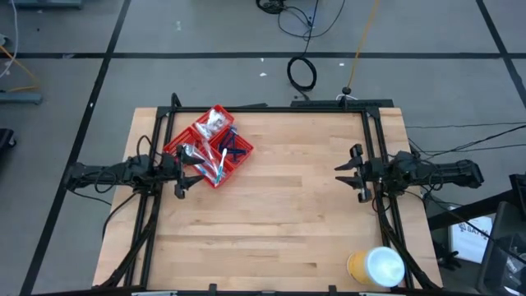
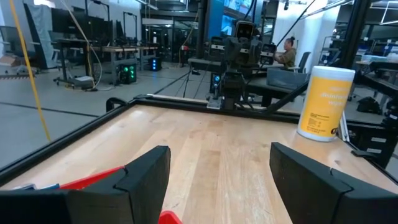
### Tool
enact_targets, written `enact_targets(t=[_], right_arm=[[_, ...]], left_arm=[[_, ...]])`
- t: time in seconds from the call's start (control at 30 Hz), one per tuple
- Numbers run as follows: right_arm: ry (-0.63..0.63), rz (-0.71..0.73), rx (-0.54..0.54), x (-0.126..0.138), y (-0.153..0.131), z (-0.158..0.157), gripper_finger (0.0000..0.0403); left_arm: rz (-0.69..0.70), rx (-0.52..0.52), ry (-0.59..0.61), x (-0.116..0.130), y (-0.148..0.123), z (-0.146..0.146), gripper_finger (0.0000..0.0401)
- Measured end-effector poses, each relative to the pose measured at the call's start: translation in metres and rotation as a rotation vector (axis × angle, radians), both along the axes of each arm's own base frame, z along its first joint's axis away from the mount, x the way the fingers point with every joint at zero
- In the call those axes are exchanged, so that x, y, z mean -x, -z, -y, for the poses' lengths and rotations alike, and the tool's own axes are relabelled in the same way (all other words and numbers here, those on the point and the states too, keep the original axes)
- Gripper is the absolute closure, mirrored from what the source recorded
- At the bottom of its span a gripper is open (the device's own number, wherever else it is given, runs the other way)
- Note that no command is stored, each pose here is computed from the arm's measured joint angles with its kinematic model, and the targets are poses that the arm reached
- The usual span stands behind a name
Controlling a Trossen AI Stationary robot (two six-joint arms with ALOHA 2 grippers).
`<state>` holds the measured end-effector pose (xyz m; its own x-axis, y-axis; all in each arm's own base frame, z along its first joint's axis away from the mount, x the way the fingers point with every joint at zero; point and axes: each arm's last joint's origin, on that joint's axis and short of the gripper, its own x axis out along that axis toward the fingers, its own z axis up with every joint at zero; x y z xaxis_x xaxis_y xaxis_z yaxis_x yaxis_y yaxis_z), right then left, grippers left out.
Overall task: Pick & Place Travel size toiletries
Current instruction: Return to Home Position
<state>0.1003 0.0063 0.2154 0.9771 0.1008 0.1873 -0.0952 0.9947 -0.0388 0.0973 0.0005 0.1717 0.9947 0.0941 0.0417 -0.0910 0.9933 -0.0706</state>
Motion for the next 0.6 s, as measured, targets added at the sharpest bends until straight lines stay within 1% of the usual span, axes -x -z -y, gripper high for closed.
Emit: enact_targets(t=[0.2, 0.27, 0.33, 0.4, 0.6], right_arm=[[0.002, 0.025, 0.007, 0.005, 0.017, 0.0, 0.0287], [0.001, 0.028, -0.005, 0.004, 0.024, 0.0, 0.0287], [-0.003, 0.076, -0.021, 0.006, 0.021, 0.0, 0.0287], [-0.006, 0.089, -0.033, 0.008, 0.02, 0.0, 0.0287], [-0.004, 0.026, -0.045, 0.006, 0.026, 0.0, 0.0287]], left_arm=[[0.001, -0.007, -0.001, 0.0, 0.0, 0.0, 0.013], [0.001, -0.008, -0.001, 0.0, 0.0, 0.0, 0.013], [0.001, -0.008, -0.001, 0.0, 0.0, 0.0, 0.013], [0.0, -0.012, -0.001, 0.0, 0.0, 0.0, 0.013], [0.002, -0.014, -0.004, 0.0, 0.0, 0.0, 0.013]])
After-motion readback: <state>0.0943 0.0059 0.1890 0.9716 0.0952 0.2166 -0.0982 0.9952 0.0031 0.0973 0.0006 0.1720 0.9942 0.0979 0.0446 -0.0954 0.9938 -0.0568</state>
